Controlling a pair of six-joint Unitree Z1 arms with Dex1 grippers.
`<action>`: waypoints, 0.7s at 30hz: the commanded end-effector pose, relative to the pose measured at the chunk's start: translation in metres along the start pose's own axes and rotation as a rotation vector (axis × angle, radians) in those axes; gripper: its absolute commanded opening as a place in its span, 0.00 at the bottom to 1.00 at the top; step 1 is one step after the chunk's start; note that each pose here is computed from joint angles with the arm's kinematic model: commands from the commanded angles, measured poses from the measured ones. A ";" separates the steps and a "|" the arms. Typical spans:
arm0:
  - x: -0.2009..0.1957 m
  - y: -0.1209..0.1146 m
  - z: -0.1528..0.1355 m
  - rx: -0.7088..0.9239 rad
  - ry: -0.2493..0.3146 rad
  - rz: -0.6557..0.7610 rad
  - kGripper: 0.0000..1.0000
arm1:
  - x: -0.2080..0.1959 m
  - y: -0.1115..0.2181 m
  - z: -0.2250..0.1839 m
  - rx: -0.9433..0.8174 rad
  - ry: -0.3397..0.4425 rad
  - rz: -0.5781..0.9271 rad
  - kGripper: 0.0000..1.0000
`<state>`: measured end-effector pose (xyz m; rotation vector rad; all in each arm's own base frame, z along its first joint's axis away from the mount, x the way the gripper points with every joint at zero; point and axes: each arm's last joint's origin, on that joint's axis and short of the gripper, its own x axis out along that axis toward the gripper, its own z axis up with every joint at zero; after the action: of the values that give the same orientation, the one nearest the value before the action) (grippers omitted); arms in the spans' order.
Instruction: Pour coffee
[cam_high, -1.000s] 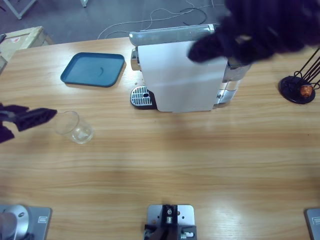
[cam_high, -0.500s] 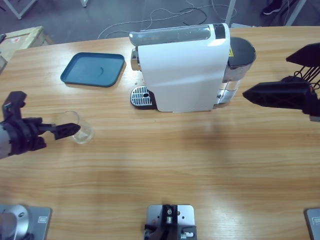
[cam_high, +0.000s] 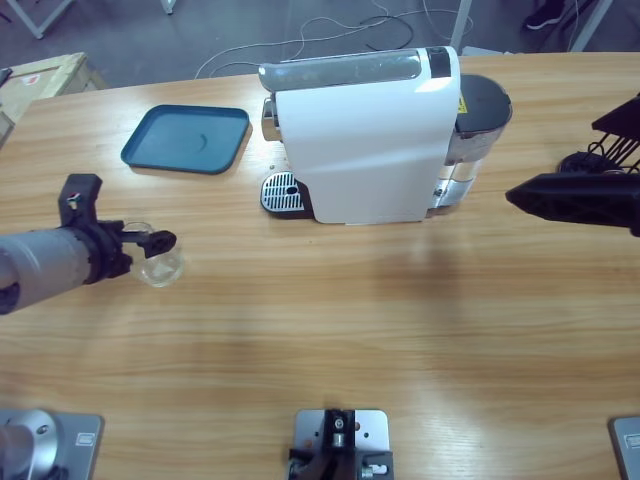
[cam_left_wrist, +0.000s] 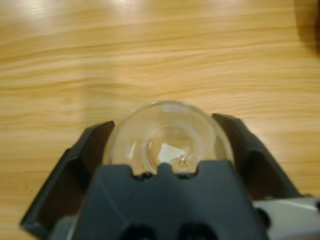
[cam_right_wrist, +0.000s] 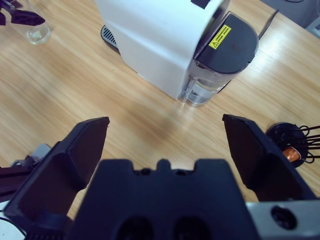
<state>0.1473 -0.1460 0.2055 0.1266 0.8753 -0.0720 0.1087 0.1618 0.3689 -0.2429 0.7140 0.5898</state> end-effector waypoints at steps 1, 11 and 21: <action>0.005 -0.005 -0.017 0.037 0.033 0.000 0.06 | -0.007 -0.004 -0.008 0.022 -0.010 -0.022 1.00; -0.040 -0.003 0.023 0.405 -0.243 -0.226 0.00 | -0.039 -0.014 0.003 -0.001 -0.034 -0.054 1.00; 0.002 0.033 0.071 0.919 -0.355 -0.633 0.00 | -0.089 -0.041 -0.017 -0.008 -0.082 -0.085 1.00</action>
<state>0.1608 -0.1447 0.2571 0.6757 0.5146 -0.8679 0.0852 0.1118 0.4141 -0.2502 0.6499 0.5237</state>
